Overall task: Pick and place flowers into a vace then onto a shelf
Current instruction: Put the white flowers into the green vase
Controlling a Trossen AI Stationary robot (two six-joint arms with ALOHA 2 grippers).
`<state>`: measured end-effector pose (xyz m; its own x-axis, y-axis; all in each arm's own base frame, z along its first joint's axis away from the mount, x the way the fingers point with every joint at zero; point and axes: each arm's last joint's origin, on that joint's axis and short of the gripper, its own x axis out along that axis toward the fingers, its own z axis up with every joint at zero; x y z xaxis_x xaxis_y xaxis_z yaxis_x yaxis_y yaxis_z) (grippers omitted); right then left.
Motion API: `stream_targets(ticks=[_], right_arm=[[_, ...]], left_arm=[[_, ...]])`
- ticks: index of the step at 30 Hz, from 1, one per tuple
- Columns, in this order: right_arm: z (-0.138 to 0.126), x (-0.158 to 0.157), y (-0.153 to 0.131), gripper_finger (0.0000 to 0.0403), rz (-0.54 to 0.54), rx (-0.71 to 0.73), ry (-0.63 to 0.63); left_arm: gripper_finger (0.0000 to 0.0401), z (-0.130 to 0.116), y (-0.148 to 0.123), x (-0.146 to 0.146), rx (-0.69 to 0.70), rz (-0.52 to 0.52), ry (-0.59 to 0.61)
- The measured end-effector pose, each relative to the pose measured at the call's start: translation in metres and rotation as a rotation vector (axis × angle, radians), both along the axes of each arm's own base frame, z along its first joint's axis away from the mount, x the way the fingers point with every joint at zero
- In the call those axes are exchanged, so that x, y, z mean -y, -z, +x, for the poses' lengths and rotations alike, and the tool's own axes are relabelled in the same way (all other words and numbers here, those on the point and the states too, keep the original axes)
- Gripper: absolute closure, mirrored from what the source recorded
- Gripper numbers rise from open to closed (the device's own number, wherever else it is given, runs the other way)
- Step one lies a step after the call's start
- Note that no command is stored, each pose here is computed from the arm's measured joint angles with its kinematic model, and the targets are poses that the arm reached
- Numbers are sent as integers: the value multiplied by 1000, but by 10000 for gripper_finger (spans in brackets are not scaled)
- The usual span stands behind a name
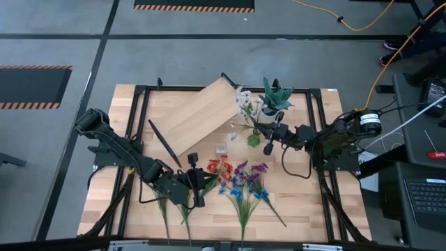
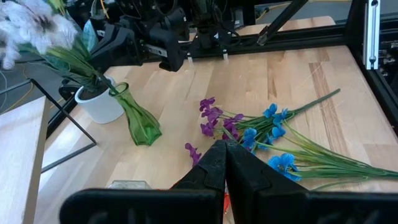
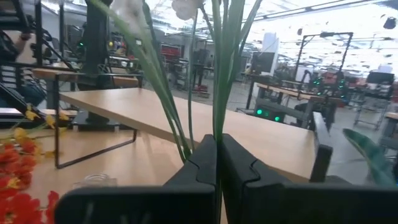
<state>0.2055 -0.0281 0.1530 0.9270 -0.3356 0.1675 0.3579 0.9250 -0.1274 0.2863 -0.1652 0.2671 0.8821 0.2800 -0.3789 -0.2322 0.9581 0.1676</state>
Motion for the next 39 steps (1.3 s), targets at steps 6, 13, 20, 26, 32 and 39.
stream_targets(ticks=[6, 13, 20, 26, 32, 39], right_arm=[[1, 0, 4, 403, 30, -10, -11], [1, 0, 6, 403, 28, -19, -10], [-7, 0, 12, 403, 54, -46, 12], [-8, 0, 10, 403, 60, -32, 10], [-8, 0, 10, 402, 60, -33, 10], [-8, 0, 10, 366, 59, -33, 11]], left_arm=[[398, 0, 0, 0, 0, 0, 0], [398, 0, 0, 1, -3, -5, 10], [398, 0, 1, 2, -14, -41, 44], [398, 0, 1, 1, -11, -37, 36], [398, 0, 1, 1, -8, -34, 30], [398, 0, 0, 1, -8, -33, 29]])
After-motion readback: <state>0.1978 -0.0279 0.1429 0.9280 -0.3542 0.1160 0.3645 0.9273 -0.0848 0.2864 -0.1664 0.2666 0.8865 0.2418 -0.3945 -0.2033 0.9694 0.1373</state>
